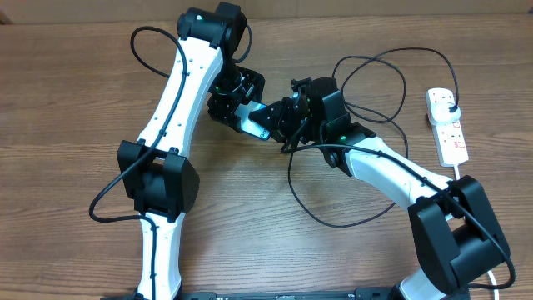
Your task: Plug charger to phone and switch on socket
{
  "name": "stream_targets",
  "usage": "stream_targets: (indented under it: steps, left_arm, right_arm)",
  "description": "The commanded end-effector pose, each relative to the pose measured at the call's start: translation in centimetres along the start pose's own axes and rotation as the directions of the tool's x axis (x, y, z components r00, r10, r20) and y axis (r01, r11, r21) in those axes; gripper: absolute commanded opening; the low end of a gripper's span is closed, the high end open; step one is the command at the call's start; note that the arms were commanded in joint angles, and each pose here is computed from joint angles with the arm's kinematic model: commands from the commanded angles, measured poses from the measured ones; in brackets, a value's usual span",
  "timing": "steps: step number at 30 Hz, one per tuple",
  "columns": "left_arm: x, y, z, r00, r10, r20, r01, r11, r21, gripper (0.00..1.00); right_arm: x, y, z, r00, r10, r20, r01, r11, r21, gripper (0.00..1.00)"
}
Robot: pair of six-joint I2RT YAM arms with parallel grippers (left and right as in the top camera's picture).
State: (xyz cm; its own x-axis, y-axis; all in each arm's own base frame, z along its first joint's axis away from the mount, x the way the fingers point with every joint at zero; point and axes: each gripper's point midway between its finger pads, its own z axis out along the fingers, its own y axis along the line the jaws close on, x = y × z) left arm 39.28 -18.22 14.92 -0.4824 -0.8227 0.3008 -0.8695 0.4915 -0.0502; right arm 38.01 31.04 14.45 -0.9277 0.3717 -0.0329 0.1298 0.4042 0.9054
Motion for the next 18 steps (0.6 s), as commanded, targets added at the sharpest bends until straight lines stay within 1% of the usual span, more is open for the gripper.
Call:
stream_targets:
  steps: [1,6,10,15,18]
  left_arm:
    - [0.5,-0.47,-0.78,1.0,0.0,0.008,0.0,1.0,0.027,0.04]
    - [0.48,-0.47,-0.79,1.0,0.0,0.008,0.0,1.0,0.027,0.06]
    - [0.48,-0.48,-0.79,1.0,0.0,0.008,-0.001,1.0,0.028,0.12]
    - [0.48,-0.48,-0.79,1.0,0.0,0.008,0.0,1.0,0.028,0.18]
    - [0.49,-0.48,-0.79,1.0,0.0,0.008,0.0,1.0,0.028,0.22]
  right_arm:
    - [-0.46,0.97,0.11,1.0,-0.016,0.013,0.016,1.0,-0.018,0.16]
    - [-0.46,0.98,0.11,1.0,-0.016,0.012,0.016,1.0,-0.019,0.15]
    - [-0.57,1.31,0.1,1.0,-0.025,0.017,0.025,0.999,-0.031,0.11]
    - [-0.66,1.56,0.09,0.999,-0.028,0.021,0.029,0.999,-0.04,0.08]
    - [-0.68,1.56,0.08,0.999,-0.028,0.021,0.029,0.999,-0.04,0.07]
